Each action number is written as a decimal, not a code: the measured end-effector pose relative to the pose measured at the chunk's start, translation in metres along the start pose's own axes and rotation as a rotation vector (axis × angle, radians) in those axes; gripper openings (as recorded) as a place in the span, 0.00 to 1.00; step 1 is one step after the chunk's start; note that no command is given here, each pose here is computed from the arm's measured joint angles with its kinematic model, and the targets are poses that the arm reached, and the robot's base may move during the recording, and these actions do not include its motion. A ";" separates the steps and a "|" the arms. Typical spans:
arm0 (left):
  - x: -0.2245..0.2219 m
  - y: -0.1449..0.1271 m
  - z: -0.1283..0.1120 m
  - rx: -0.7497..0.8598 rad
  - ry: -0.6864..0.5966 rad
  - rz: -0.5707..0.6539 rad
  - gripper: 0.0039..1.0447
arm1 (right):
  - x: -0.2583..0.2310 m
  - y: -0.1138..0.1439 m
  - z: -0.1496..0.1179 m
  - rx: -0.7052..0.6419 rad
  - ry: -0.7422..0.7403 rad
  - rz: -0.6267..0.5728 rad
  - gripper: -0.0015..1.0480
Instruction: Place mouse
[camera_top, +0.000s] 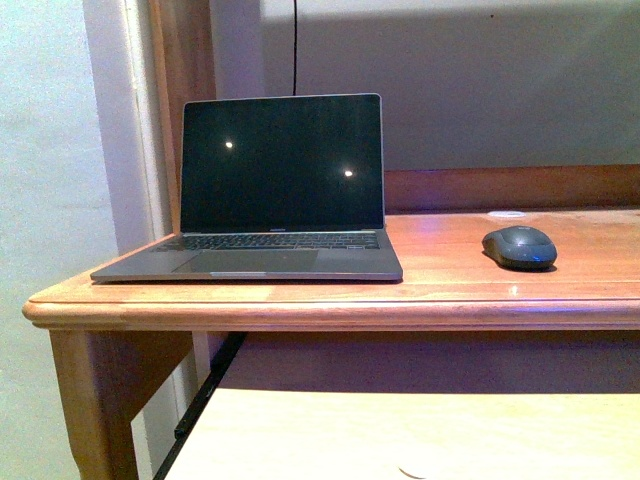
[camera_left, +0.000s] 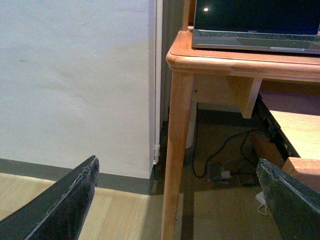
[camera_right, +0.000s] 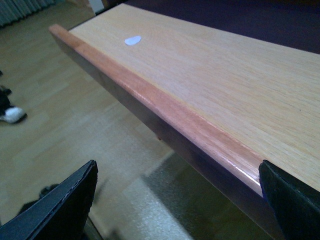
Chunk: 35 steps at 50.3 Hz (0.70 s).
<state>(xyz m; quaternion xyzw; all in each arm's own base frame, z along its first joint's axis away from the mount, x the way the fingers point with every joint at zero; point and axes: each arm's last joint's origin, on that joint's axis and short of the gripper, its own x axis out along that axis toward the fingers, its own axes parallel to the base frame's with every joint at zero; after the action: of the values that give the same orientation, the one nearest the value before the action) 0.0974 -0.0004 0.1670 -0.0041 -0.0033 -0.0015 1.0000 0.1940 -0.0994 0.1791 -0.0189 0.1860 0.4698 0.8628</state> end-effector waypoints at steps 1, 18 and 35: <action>0.000 0.000 0.000 0.000 0.000 0.000 0.93 | -0.001 -0.001 0.001 0.007 -0.003 0.001 0.93; 0.000 0.000 0.000 0.000 0.000 0.000 0.93 | -0.022 0.000 0.000 0.163 -0.021 0.050 0.93; 0.000 0.000 0.000 0.000 0.000 0.000 0.93 | -0.020 0.005 -0.012 0.102 0.026 0.064 0.93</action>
<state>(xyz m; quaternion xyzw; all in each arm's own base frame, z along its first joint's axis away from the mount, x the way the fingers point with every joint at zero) 0.0974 -0.0005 0.1670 -0.0041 -0.0033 -0.0017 1.0000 0.1768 -0.1150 0.1754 0.0248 0.2213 0.4868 0.8446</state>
